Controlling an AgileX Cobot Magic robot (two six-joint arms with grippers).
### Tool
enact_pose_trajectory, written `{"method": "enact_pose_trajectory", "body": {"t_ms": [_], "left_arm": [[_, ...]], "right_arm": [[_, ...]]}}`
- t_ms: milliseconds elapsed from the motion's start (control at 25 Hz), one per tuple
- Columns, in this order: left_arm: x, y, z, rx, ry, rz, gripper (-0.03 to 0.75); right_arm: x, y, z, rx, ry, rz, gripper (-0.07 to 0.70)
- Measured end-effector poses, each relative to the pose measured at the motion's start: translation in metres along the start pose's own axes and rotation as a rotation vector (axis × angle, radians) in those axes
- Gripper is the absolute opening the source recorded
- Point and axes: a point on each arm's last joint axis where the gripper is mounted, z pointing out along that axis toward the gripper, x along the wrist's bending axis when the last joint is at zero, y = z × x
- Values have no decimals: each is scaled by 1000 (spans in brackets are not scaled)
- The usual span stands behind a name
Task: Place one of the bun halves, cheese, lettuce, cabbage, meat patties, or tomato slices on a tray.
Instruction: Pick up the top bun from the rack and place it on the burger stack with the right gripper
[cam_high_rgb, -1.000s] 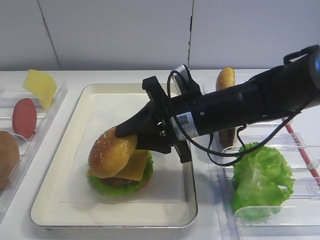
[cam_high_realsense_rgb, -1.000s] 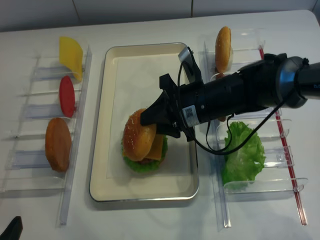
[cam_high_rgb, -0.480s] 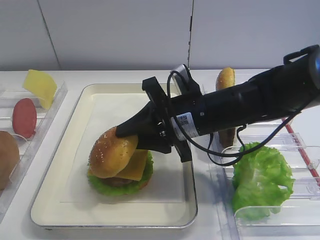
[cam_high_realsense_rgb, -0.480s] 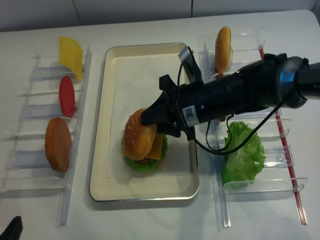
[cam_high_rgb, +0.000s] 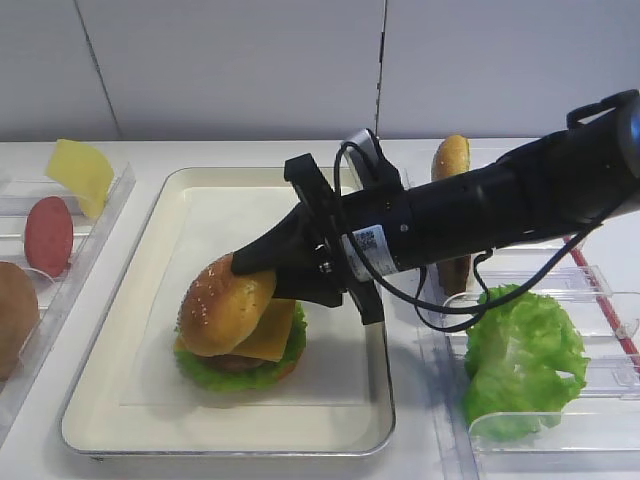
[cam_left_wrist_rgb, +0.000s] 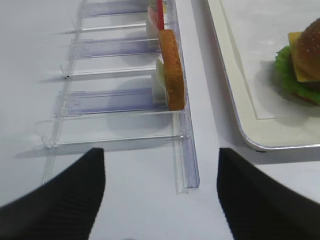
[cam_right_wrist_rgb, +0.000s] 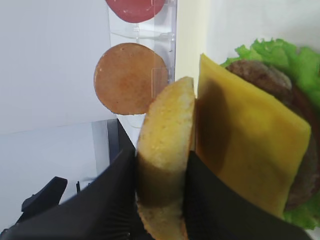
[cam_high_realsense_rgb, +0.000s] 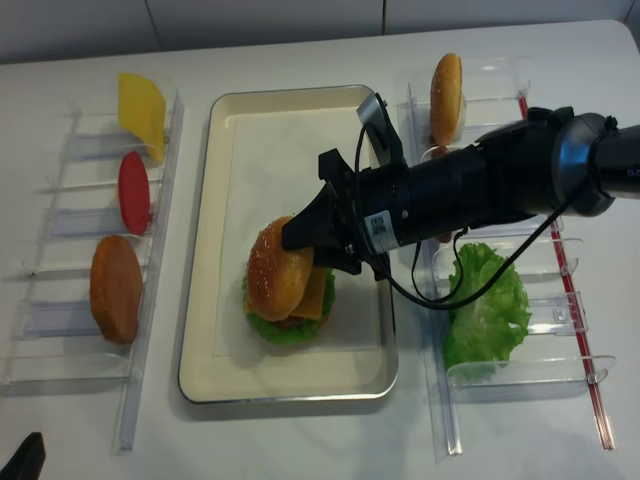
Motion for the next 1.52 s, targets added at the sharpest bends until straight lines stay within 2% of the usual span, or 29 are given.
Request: {"method": "enact_pose_trajectory", "body": {"t_ms": [320,400,600,680,1200,1520], "left_arm": [[0,0,0,0,0,0,449],[0,0,0,0,0,0,449],[0,0,0,0,0,0,449],[0,0,0,0,0,0,449],[0,0,0,0,0,0,449],[0,0,0,0,0,0,449]], "right_arm": [[-1,1,-1,-6,-4,-22,272],[-2,5,-5,-23,-6,-22,322],[-4,11,-12,-50,-7,-13,527],[-4,11,-12,-50,-7,-13,561],[-3,9,-12,-32,7,-17,580],[2,17,-11,39,-120,-179,580]]}}
